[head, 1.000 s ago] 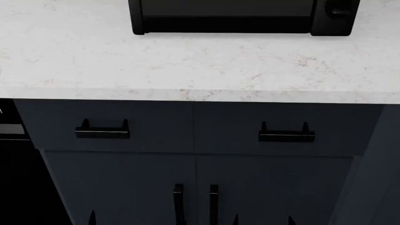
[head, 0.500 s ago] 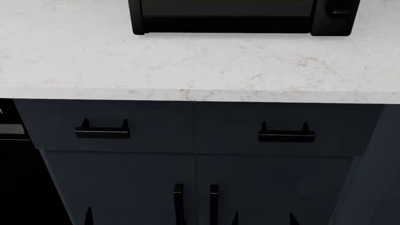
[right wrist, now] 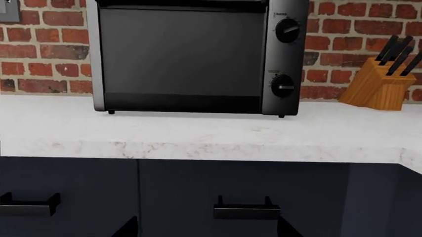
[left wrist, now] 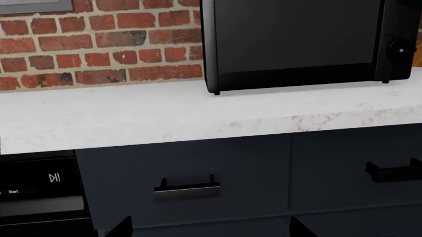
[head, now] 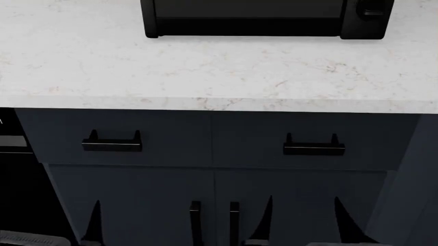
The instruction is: Decrease the toaster oven temperature.
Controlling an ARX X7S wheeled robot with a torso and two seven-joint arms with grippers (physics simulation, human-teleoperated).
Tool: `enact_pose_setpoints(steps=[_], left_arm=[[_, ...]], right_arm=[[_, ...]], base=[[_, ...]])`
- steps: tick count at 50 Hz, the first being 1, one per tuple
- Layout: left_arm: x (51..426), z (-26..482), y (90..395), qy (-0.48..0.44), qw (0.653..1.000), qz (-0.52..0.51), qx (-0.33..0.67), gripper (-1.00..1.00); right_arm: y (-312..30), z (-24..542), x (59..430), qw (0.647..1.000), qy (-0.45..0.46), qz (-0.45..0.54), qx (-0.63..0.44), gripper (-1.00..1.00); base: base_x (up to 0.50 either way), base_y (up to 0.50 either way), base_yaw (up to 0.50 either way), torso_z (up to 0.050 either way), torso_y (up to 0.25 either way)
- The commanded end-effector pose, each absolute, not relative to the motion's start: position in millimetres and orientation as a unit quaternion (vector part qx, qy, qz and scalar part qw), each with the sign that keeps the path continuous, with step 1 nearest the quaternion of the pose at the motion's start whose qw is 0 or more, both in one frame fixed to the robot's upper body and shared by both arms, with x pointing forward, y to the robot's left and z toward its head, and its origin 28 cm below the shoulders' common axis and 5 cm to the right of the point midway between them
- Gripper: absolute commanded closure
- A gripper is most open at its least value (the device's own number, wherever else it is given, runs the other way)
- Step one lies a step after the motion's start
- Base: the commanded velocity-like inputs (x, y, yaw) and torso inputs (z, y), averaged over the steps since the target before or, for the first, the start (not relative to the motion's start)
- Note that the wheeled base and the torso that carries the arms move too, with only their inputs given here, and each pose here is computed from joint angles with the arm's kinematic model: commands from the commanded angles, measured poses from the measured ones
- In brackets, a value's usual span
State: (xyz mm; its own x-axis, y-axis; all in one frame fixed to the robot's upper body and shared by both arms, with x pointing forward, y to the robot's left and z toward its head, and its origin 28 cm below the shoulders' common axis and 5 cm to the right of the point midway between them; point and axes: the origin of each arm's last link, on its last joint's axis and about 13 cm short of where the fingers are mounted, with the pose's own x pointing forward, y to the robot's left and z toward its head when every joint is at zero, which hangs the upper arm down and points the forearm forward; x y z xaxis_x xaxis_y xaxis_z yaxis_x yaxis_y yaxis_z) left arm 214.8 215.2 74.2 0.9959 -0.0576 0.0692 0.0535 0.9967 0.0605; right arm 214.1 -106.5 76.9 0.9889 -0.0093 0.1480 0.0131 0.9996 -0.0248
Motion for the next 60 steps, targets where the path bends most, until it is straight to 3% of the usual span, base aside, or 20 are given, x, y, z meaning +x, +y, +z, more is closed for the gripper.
enact_pose_setpoints(steps=[1, 7, 17, 28, 43, 60], left_arm=[[216.6, 114.9, 214.2, -0.006, 0.997, -0.051, 0.055, -1.0], [210.8, 123.8, 208.1, 0.018, 0.994, -0.078, 0.071, -1.0], [155.1, 129.3, 191.6, 0.041, 0.956, -0.28, 0.072, -1.0], [126.4, 91.7, 181.0, 0.074, 0.885, -0.447, 0.104, -1.0], [128.5, 93.0, 183.3, 0.071, 0.887, -0.449, 0.086, -1.0], [127.7, 91.2, 182.7, 0.07, 0.886, -0.45, 0.09, -1.0]], right_arm=[[-117.2, 119.3, 212.3, 0.997, -0.08, -0.008, 0.013, -1.0], [-124.8, 149.2, 211.3, 0.997, -0.074, -0.008, 0.019, -1.0], [-138.3, 217.6, 210.3, 0.997, -0.08, -0.014, 0.01, -1.0], [-150.7, 260.5, 220.5, 0.996, -0.085, -0.021, 0.006, -1.0], [-157.9, 284.4, 221.1, 0.996, -0.089, -0.021, 0.001, -1.0], [-156.1, 275.1, 221.8, 0.996, -0.086, 0.001, 0.002, -1.0]], base=[[0.0, 0.0, 0.0, 0.0, 0.0], [0.0, 0.0, 0.0, 0.0, 0.0], [0.0, 0.0, 0.0, 0.0, 0.0], [0.0, 0.0, 0.0, 0.0, 0.0], [0.05, -0.06, 0.0, 0.0, 0.0], [0.42, -0.26, 0.0, 0.0, 0.0]])
